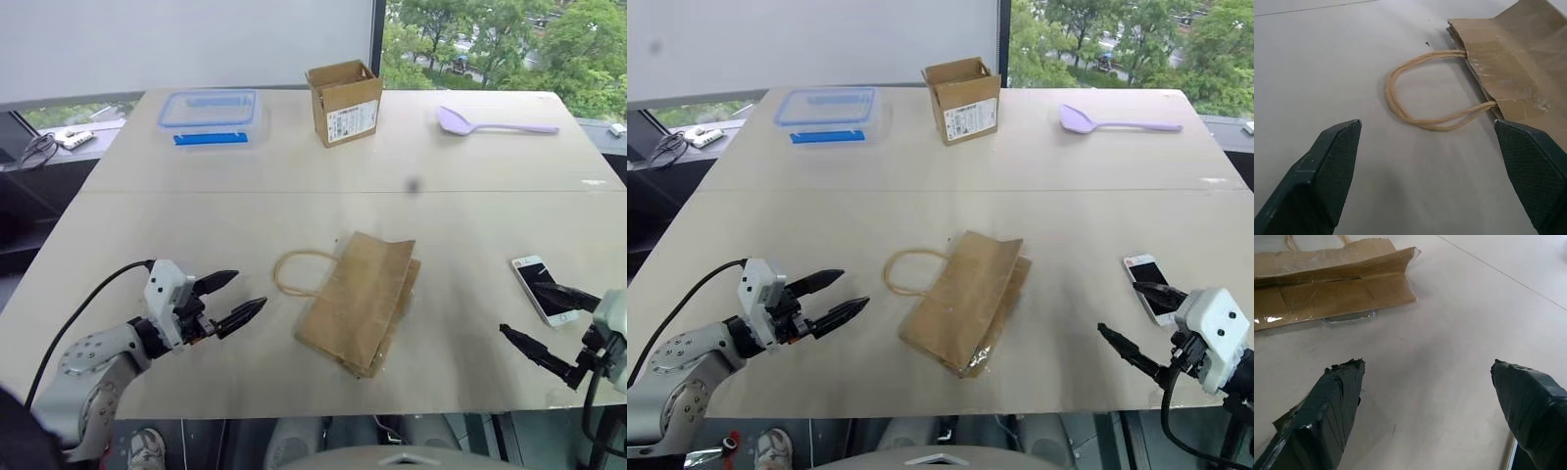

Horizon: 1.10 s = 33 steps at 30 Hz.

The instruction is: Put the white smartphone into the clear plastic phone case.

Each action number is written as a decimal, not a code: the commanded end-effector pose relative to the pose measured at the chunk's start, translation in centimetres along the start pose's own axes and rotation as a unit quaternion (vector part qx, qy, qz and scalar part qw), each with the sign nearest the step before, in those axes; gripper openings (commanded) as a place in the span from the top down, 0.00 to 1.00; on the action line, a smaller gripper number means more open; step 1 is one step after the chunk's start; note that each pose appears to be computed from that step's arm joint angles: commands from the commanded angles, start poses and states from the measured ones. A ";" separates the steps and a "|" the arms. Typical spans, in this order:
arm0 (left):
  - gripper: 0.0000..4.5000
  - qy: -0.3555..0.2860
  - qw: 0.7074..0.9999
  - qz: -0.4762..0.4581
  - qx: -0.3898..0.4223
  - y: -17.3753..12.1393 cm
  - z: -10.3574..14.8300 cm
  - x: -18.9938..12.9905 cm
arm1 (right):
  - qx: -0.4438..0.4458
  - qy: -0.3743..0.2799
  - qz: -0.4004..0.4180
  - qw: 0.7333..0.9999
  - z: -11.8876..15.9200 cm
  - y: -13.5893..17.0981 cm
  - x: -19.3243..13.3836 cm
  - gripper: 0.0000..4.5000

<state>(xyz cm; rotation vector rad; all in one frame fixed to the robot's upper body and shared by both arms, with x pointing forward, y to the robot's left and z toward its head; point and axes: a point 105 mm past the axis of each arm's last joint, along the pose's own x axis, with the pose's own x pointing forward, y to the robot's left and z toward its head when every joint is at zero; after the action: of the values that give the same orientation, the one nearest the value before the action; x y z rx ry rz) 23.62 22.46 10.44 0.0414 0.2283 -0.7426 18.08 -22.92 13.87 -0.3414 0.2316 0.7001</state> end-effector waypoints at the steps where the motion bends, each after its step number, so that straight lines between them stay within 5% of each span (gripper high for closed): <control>1: 0.01 -0.013 0.999 -0.037 0.031 -1.0 2.2 0.7 | -0.026 -0.021 0.009 0.999 1.5 0.2 0.1 0.00; 7: 0.01 0.038 0.983 -0.180 0.025 -5.9 4.5 3.7 | -0.051 -0.060 0.087 0.993 4.4 2.1 1.8 0.00; 18: 0.01 0.123 0.975 -0.181 0.033 -5.6 2.2 6.8 | -0.057 -0.067 0.134 0.987 5.4 3.8 2.1 0.00; 24: 0.01 0.158 0.963 -0.187 0.117 -3.7 -0.4 6.8 | -0.056 -0.061 0.135 0.987 4.8 4.0 2.0 0.00; 27: 0.18 0.173 0.956 -0.191 0.138 -2.6 -1.5 7.0 | -0.056 -0.057 0.134 0.988 4.4 4.1 1.9 0.00; 33: 0.79 0.184 0.937 -0.225 0.195 -2.5 -2.7 7.7 | -0.059 -0.052 0.132 0.988 3.9 4.1 1.9 0.00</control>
<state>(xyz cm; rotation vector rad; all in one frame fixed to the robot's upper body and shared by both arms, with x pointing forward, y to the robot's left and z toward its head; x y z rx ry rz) 27.83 15.98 8.17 0.5039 0.3880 -1.1757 17.28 -17.65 15.46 -0.3692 0.1668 0.9828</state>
